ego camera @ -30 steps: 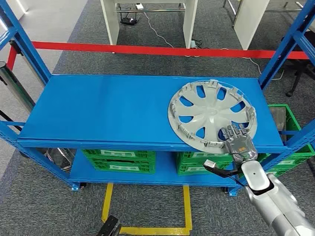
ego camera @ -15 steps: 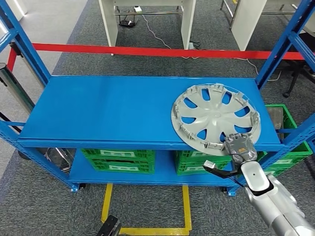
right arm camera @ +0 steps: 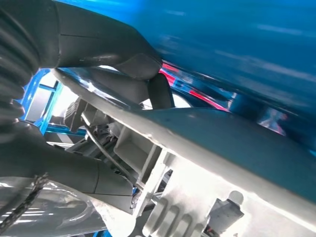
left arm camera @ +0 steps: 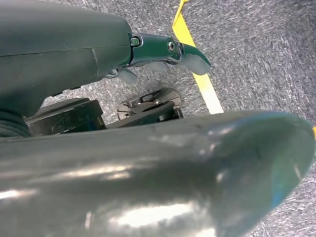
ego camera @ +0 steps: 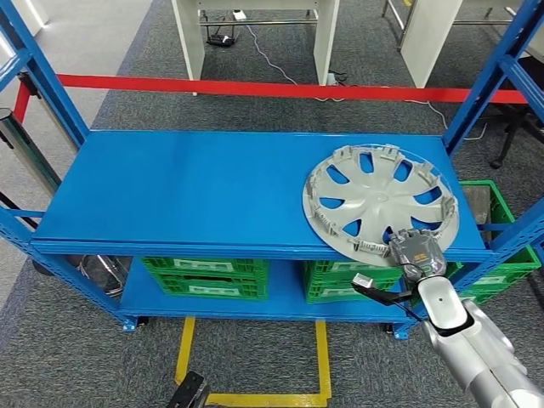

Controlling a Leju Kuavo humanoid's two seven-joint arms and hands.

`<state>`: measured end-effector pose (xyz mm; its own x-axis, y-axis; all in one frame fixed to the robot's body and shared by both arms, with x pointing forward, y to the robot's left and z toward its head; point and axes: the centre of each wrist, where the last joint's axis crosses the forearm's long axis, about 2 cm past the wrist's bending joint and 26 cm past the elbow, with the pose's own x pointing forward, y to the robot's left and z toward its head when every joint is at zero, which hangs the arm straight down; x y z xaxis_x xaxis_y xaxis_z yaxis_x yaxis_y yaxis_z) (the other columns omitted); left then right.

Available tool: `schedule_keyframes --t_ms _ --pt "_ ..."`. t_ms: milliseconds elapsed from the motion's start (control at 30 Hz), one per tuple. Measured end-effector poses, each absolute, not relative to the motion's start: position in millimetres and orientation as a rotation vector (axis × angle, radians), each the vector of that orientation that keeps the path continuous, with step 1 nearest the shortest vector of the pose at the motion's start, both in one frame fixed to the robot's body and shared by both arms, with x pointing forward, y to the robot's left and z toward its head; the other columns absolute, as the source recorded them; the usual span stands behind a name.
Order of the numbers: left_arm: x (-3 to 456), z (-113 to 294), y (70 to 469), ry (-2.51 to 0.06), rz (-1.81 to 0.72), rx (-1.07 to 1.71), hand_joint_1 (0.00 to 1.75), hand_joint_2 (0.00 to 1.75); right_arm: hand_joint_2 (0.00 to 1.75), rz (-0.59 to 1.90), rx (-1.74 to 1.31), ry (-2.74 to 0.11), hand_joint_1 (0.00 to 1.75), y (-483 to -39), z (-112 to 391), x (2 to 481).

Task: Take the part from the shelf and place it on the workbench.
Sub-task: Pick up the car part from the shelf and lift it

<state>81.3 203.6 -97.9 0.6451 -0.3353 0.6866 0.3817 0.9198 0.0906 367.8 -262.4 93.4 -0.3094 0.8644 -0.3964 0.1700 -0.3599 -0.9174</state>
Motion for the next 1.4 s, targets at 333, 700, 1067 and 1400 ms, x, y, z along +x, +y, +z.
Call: schedule_keyframes --t_ms 333,700,1067,1400 --pt "82.0 -97.8 204.1 -0.84 -0.391 -0.048 0.0 0.0 1.75 1.714 -1.43 -1.403 1.75 -253.7 109.1 372.0" --pt "82.4 -97.4 204.1 -0.896 -0.398 0.001 0.0 0.0 1.75 1.705 -1.461 -1.481 1.75 -247.5 126.9 373.8" --pt "83.0 -96.7 203.1 -0.991 -0.41 0.055 0.0 1.75 1.75 1.707 -1.491 -1.66 1.75 -225.7 164.0 371.6" --pt "83.7 -96.2 203.3 -1.05 -0.433 0.092 0.0 1.75 1.75 1.717 -1.502 -1.72 1.75 -218.1 173.1 370.5"
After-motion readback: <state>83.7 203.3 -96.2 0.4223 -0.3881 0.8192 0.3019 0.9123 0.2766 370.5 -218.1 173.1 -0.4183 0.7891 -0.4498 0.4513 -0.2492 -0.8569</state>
